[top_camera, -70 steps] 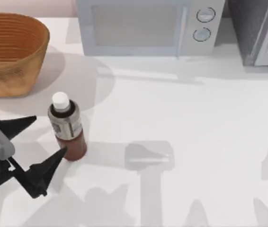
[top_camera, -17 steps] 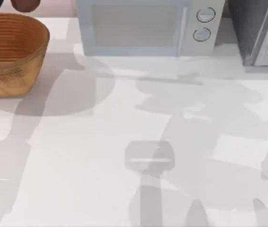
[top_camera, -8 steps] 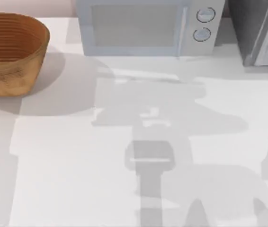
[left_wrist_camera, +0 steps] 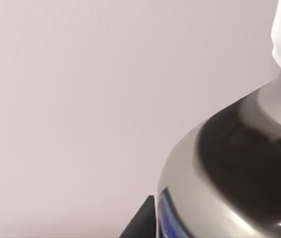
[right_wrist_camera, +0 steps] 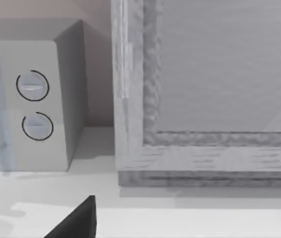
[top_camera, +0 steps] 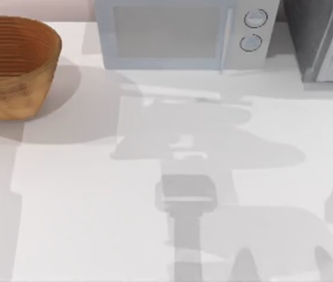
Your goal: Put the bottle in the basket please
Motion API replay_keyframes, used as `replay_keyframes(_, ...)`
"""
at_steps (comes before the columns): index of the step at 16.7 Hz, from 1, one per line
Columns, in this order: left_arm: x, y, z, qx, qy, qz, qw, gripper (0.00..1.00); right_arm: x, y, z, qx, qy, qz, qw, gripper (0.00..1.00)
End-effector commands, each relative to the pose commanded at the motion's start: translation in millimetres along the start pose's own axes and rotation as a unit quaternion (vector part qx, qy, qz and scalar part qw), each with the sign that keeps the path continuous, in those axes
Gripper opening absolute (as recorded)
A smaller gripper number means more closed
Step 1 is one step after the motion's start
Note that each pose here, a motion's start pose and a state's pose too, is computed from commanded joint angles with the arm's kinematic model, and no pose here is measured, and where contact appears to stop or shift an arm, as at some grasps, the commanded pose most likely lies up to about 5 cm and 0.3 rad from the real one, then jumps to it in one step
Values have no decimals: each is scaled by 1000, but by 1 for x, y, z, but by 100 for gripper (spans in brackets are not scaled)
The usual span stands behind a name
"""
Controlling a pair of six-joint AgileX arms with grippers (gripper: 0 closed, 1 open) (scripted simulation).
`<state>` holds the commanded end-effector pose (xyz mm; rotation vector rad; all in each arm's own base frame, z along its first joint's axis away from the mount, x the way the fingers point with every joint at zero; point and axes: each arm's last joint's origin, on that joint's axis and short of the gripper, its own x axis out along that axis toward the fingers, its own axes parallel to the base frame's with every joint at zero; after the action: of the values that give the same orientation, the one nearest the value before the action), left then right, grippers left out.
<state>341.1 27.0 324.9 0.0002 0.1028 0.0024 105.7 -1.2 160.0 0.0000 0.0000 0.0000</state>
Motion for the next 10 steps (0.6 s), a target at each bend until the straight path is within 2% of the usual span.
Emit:
replay_keyframes(7,42,2,-31,-1,-3,2,1000,0,0,0,0,0,0,0,1000,100)
replay_keyframes(10,49,2,-38,-1,-3,2,1000,0,0,0,0,0,0,0,1000,100)
